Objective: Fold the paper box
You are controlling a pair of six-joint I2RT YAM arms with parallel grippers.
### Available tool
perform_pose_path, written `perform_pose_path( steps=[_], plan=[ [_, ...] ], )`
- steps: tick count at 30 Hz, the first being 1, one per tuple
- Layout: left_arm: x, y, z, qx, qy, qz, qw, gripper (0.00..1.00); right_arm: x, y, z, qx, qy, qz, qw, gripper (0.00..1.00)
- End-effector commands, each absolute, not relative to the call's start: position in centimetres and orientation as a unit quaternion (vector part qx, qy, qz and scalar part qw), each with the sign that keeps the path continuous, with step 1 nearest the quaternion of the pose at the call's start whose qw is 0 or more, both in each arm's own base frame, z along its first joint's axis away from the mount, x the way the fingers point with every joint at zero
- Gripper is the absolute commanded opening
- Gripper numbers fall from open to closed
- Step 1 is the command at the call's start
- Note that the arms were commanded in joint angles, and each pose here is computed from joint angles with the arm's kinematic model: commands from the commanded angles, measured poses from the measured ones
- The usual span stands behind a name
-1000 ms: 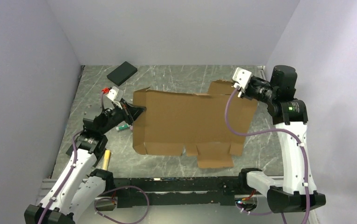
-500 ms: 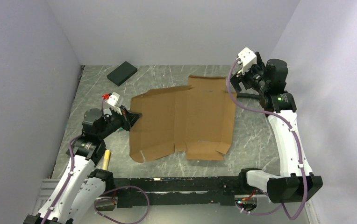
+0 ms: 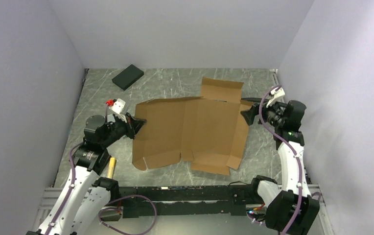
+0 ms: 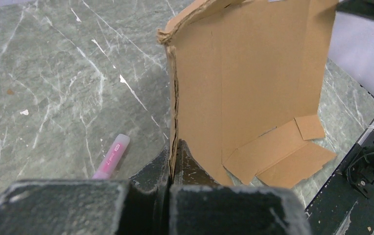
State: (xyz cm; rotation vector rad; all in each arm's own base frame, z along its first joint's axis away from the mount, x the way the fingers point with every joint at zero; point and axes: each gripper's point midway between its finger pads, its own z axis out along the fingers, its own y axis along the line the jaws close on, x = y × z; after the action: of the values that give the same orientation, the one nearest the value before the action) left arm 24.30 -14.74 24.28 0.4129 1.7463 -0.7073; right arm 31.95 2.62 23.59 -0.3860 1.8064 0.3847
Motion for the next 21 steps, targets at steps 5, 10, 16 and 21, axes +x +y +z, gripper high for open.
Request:
perform_pose_path(
  steps=[5, 10, 16, 21],
  plan=[
    [23.9, -14.7, 24.2, 0.196, 0.739, -0.292, 0.574, 0.0, 30.4, 4.5, 21.6, -0.172, 0.737, 0.26, 0.599, 0.99],
    [23.9, -14.6, 24.2, 0.185, 0.74, -0.297, 0.575, 0.0, 28.7, 6.0, 19.2, -0.171, 0.742, 0.317, 0.565, 0.93],
    [24.0, -14.5, 24.2, 0.177, 0.741, -0.297, 0.576, 0.0, 29.2, 5.6, 18.3, -0.147, 0.753, 0.323, 0.554, 0.81],
    [24.0, -14.4, 24.3, 0.174, 0.741, -0.296, 0.577, 0.0, 29.0, 5.9, 18.0, -0.148, 0.752, 0.333, 0.55, 0.7]
  ],
)
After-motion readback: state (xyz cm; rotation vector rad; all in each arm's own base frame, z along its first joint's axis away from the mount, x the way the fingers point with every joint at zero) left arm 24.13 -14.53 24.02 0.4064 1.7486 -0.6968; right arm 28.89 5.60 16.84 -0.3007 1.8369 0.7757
